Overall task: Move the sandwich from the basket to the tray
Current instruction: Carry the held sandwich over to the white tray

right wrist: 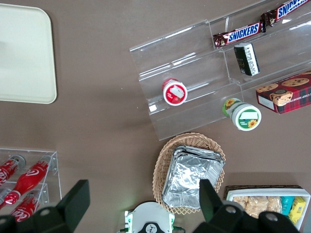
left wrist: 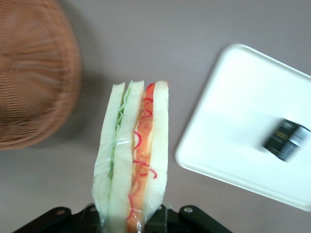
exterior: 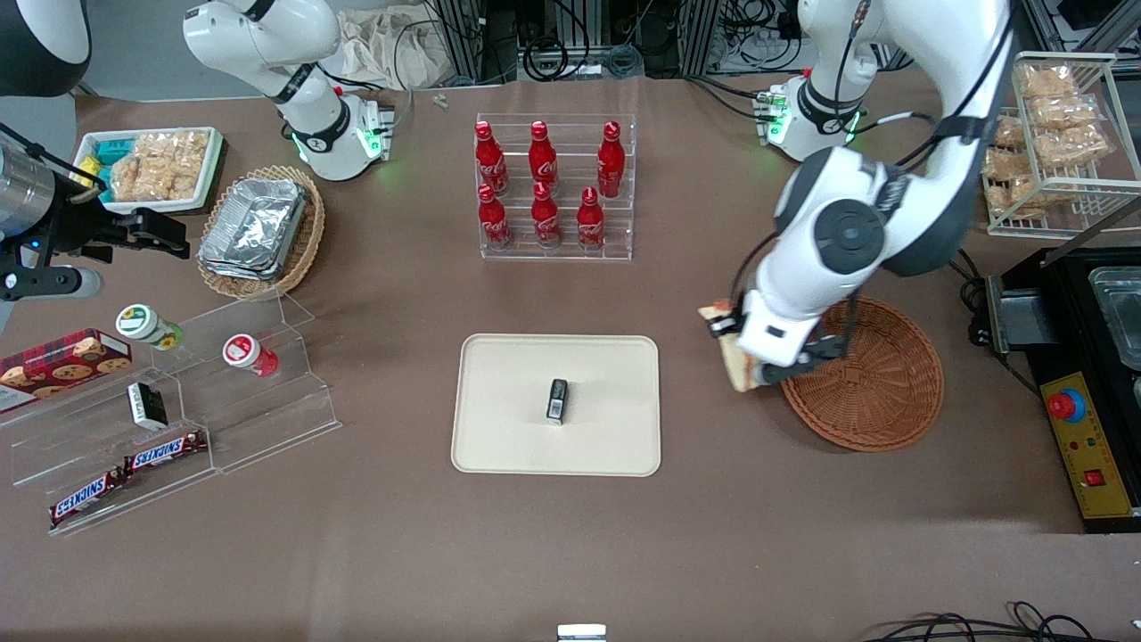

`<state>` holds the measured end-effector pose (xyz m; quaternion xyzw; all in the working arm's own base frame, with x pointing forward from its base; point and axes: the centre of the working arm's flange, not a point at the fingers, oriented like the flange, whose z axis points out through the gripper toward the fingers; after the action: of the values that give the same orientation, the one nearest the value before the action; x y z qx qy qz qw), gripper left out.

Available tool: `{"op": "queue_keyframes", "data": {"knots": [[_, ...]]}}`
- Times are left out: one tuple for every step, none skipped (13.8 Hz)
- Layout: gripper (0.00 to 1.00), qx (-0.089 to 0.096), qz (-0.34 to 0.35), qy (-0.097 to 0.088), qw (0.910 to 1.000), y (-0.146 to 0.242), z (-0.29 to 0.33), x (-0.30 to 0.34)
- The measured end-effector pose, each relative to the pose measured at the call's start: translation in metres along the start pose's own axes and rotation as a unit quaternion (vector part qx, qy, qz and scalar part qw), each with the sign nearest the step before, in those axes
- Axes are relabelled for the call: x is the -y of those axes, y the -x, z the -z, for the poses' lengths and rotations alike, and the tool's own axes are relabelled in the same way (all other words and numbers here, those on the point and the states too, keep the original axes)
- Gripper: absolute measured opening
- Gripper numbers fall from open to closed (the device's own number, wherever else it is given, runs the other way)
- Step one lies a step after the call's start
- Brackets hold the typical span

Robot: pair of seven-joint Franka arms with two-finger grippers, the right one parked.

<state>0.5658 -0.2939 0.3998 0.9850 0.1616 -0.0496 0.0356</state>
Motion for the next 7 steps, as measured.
{"op": "queue_keyframes", "data": {"knots": [[0.2,0.003,-0.01,0.008,0.9999,-0.003,-0.004,-0.017],[0.2,0.006,-0.019,0.018,0.9996,-0.011,-0.01,-0.032],[0.2,0.01,-0.027,0.023,0.9993,-0.017,-0.019,-0.045],[0.2,0.008,-0.039,0.021,0.999,-0.02,-0.031,-0.058],[0.2,-0.004,-0.055,0.015,0.9984,-0.019,-0.044,-0.069],[0.2,-0.025,-0.075,0.012,0.9968,-0.016,-0.057,-0.082],[0.2,-0.044,-0.095,0.013,0.9944,-0.011,-0.072,-0.094]]}}
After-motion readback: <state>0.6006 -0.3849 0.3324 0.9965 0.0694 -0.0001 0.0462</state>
